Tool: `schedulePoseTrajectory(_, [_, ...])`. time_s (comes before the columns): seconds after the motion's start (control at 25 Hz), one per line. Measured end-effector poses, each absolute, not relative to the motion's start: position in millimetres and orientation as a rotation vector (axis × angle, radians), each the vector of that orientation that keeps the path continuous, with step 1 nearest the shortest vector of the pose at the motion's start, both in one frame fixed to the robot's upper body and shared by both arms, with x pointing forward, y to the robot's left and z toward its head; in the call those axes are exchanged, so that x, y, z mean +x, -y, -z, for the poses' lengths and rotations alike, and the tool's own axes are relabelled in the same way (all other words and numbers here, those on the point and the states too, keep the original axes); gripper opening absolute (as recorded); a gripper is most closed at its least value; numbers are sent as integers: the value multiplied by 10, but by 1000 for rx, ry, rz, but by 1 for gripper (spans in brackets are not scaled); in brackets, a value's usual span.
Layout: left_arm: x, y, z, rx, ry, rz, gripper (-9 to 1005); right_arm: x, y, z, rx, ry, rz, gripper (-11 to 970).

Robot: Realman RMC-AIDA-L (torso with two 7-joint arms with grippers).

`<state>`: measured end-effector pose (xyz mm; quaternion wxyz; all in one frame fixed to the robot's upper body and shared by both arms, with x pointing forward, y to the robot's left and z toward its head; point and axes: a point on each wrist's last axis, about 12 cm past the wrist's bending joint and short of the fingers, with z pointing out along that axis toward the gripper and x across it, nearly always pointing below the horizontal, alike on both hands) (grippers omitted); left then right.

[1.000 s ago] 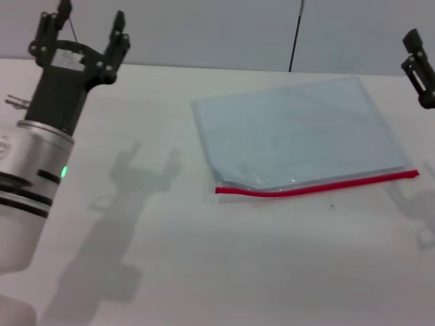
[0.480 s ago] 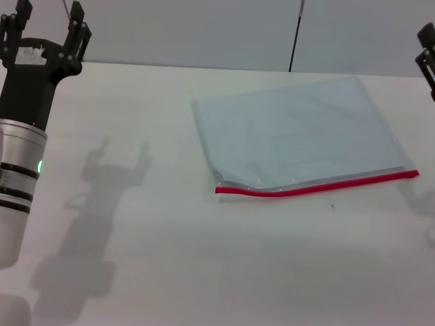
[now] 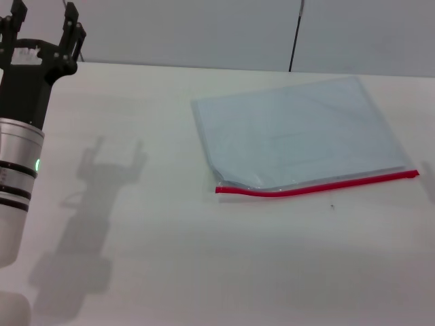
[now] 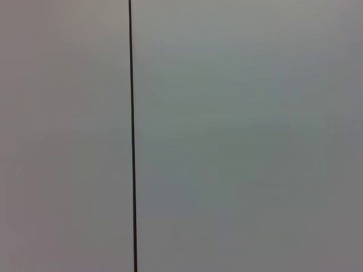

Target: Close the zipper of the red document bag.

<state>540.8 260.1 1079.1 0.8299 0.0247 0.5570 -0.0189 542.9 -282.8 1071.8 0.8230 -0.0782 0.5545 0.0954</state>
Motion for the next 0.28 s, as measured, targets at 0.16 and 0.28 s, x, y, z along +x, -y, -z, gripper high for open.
schedulePoseTrajectory(0.16, [5407,-2602,-10790,53,-1182,40,770,5434,2832,-10719,-167,-1181,-201,741])
schedulePoseTrajectory(0.28, [5407,-2604,-10790,53,-1183,40,770,5438,2842,-10718,-170,-1183,-196,741])
